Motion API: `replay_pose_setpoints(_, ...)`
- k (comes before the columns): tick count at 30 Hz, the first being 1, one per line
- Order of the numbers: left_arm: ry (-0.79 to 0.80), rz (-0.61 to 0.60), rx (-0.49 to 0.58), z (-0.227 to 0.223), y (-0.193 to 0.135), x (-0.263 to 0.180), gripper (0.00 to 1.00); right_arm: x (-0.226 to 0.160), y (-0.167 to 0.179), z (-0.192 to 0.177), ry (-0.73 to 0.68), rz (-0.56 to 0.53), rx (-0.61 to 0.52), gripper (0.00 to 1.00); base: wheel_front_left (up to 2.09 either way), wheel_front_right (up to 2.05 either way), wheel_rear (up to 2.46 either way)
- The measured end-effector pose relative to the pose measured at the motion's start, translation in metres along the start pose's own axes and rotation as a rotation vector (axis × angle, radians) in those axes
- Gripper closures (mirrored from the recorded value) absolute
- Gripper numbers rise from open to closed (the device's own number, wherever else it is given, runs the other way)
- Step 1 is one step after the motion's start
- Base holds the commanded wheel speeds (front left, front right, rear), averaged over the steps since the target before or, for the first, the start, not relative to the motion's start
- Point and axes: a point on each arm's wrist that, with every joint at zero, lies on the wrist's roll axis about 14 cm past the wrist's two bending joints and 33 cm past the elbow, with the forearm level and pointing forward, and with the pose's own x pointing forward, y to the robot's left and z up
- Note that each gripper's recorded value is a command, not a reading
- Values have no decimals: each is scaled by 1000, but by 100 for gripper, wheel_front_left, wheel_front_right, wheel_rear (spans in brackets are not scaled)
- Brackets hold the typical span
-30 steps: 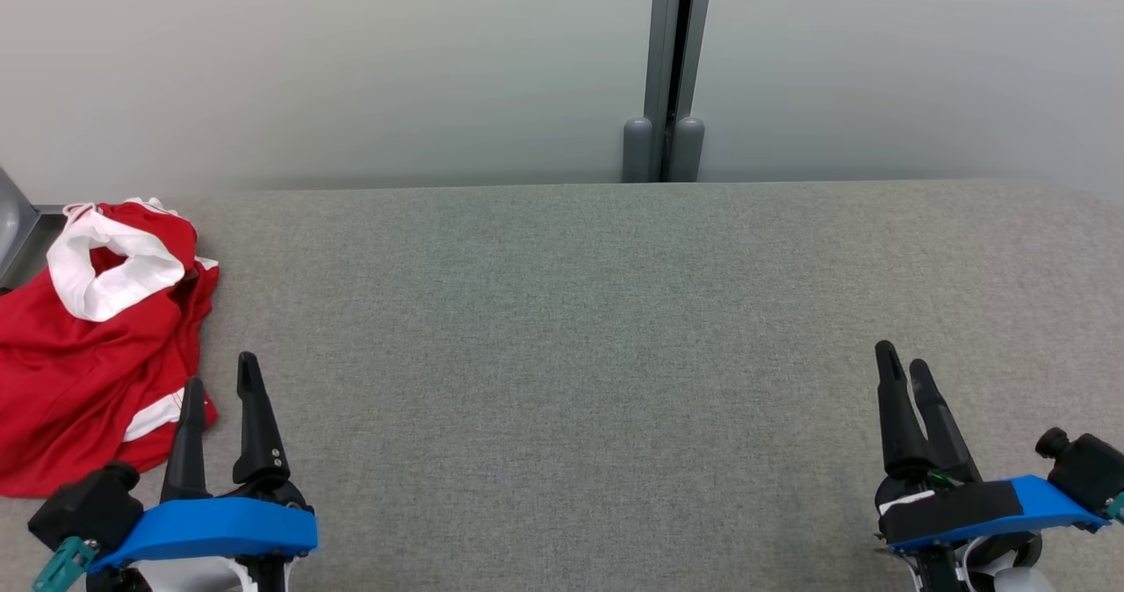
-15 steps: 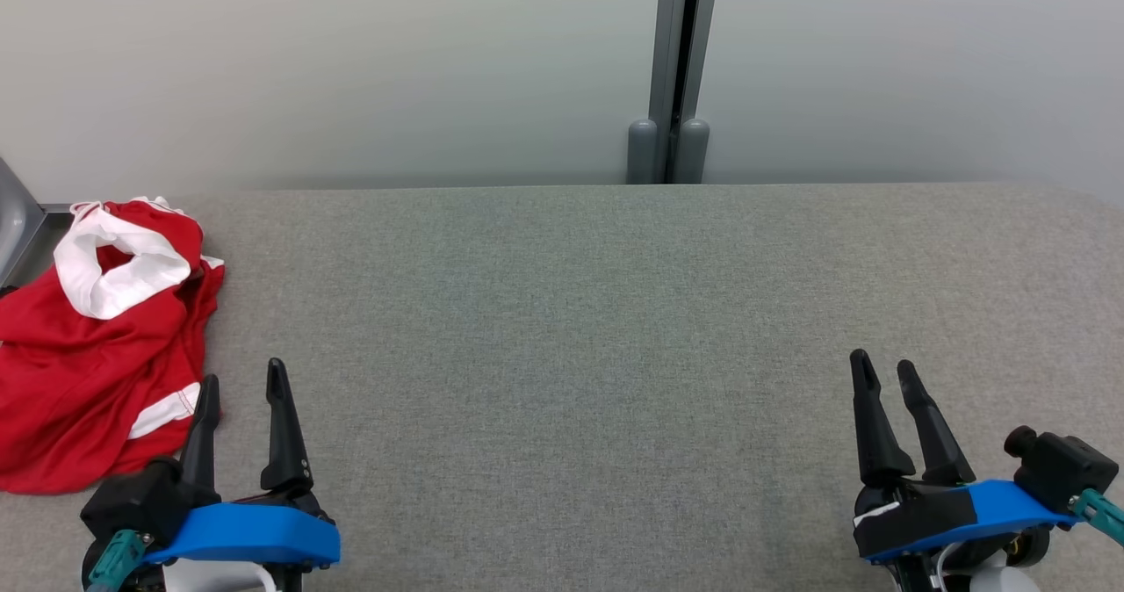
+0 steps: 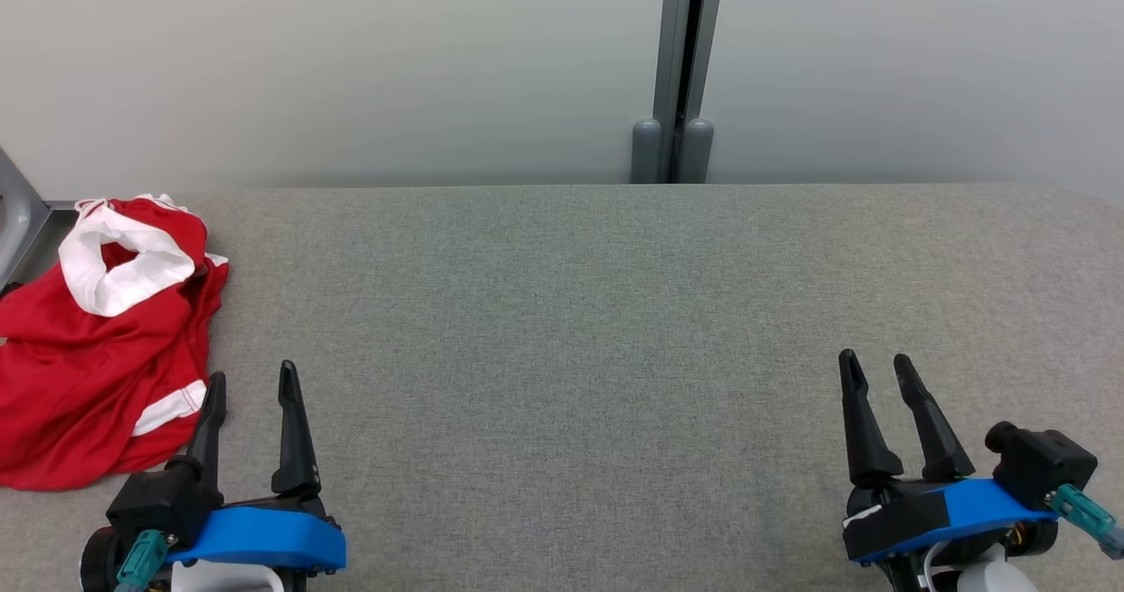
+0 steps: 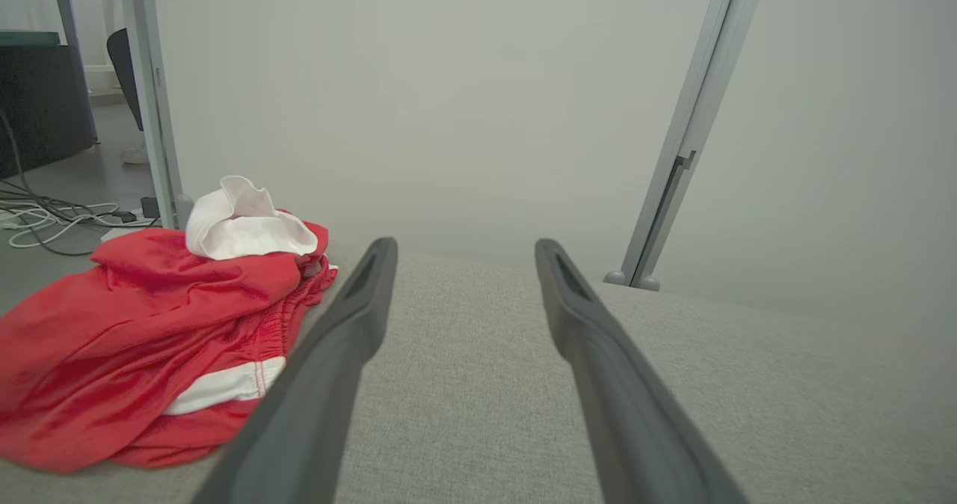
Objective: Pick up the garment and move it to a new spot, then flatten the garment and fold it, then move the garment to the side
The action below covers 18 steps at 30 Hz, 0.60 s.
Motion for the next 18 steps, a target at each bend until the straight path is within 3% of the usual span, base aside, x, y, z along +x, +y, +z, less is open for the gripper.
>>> replay_pose_setpoints(18,-14,-17,113,-1,1,1,0,2,2,-10,21,27,-135,0,0,0,0)
